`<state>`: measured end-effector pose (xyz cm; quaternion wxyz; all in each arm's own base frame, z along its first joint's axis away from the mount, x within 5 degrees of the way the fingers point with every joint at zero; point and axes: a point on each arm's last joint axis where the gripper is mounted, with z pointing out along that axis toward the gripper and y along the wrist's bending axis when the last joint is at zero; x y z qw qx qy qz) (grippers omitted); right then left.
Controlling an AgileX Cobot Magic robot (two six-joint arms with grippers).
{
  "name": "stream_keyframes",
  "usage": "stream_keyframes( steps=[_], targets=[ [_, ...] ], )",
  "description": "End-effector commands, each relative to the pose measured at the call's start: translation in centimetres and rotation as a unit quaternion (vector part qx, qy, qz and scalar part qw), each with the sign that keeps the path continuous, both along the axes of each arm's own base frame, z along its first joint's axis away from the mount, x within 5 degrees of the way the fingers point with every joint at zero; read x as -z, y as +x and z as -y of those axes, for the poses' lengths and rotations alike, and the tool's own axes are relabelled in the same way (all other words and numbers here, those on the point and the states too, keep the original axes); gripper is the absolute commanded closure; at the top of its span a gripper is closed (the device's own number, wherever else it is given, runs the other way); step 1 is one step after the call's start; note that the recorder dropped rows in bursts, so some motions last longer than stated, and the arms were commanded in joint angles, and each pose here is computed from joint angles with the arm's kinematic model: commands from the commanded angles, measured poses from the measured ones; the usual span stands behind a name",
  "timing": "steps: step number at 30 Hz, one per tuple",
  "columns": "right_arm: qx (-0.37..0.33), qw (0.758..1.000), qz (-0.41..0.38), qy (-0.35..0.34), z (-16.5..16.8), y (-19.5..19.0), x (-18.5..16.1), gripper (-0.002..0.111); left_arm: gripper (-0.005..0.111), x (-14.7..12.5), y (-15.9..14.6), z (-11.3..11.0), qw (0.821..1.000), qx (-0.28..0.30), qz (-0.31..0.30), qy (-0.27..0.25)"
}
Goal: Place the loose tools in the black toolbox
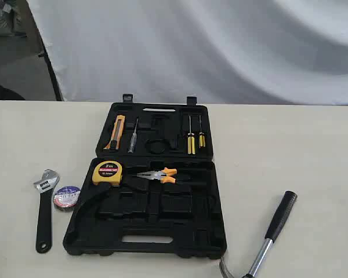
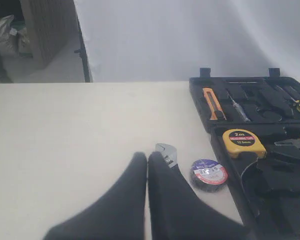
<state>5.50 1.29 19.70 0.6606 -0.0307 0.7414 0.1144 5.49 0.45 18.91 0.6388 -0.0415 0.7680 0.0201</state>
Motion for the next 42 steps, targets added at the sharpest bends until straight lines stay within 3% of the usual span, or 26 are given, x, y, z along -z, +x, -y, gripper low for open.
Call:
stream_keyframes(
  steps=[1, 17, 20, 25, 42],
  targets=[
    [0.003, 1.0, 0.004, -0.004, 0.1, 0.0, 0.0, 0.109, 0.106, 0.0, 0.0, 0.1, 1.0, 0.005, 0.001, -0.004],
    [0.003, 1.0, 0.004, -0.005, 0.1, 0.0, 0.0, 0.109, 0.106, 0.0, 0.0, 0.1, 1.0, 0.005, 0.001, -0.004],
    [0.008, 0.999, 0.033, 0.001, 0.1, 0.0, -0.5, 0.109, 0.106, 0.0, 0.0, 0.1, 1.0, 0.005, 0.001, -0.004],
    [0.014, 0.995, 0.046, 0.086, 0.2, 0.0, -1.0, 0.109, 0.106, 0.0, 0.0, 0.1, 1.0, 0.005, 0.001, -0.004],
    [0.006, 0.997, 0.036, 0.063, 0.1, 0.0, -0.8, 0.109, 0.106, 0.0, 0.0, 0.1, 1.0, 0.005, 0.001, -0.004]
  ],
)
